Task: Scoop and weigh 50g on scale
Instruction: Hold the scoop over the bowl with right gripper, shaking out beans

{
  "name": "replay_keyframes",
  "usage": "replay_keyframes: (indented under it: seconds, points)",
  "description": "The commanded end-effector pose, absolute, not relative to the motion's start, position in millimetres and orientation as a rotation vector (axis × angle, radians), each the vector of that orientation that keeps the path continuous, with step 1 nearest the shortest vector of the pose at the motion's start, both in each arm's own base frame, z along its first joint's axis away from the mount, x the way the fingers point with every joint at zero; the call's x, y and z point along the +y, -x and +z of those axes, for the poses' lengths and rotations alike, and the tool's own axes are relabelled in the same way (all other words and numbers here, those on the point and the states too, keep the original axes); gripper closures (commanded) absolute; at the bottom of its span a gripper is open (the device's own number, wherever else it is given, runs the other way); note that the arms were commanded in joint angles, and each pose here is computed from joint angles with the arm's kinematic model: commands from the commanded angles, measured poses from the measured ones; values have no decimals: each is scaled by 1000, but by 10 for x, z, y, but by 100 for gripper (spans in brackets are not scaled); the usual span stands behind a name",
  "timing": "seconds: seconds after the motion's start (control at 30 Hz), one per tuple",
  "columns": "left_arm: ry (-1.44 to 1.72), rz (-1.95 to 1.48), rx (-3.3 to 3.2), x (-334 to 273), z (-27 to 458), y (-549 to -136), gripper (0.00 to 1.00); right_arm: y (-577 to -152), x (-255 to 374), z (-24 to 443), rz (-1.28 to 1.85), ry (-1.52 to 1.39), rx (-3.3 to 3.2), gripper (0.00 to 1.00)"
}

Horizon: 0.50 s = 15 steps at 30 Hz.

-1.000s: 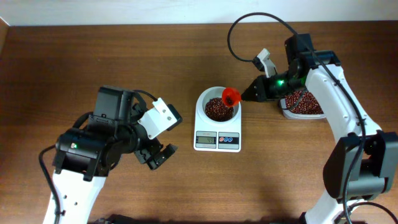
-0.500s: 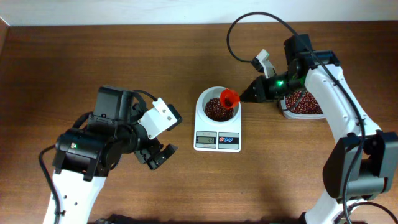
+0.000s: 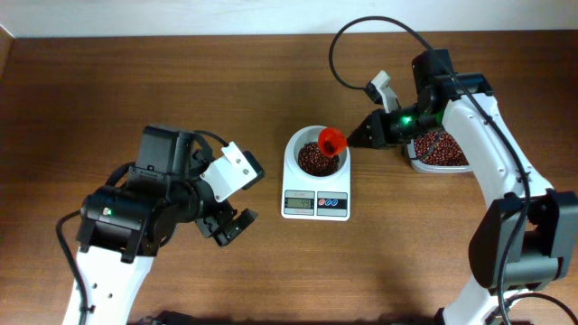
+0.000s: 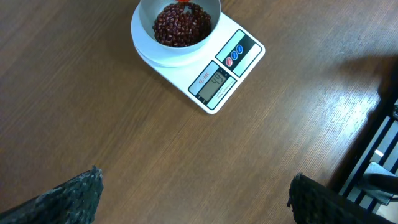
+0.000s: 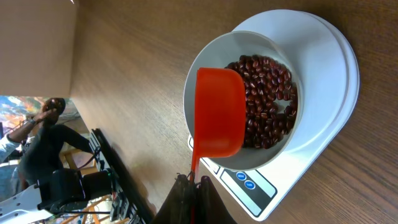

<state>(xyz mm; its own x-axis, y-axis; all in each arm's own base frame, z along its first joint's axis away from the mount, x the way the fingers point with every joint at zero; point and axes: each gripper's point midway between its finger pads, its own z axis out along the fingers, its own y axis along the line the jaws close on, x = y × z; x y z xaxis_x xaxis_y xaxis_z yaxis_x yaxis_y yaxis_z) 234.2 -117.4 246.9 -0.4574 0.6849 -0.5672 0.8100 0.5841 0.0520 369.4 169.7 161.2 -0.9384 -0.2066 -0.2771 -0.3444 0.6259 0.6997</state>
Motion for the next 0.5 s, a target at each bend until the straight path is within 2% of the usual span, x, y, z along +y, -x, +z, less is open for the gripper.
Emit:
replay_keyframes:
  seconds: [0.0,0.47]
  points:
    - [-1196,-303,2242,-1184,2537,-2351,1,-3701,1750,1793,1222,489,2619,96]
    - [-1196,-303,2242,-1184,2537,-2351,1,-3722,1745,1806,1224,489,2606,96]
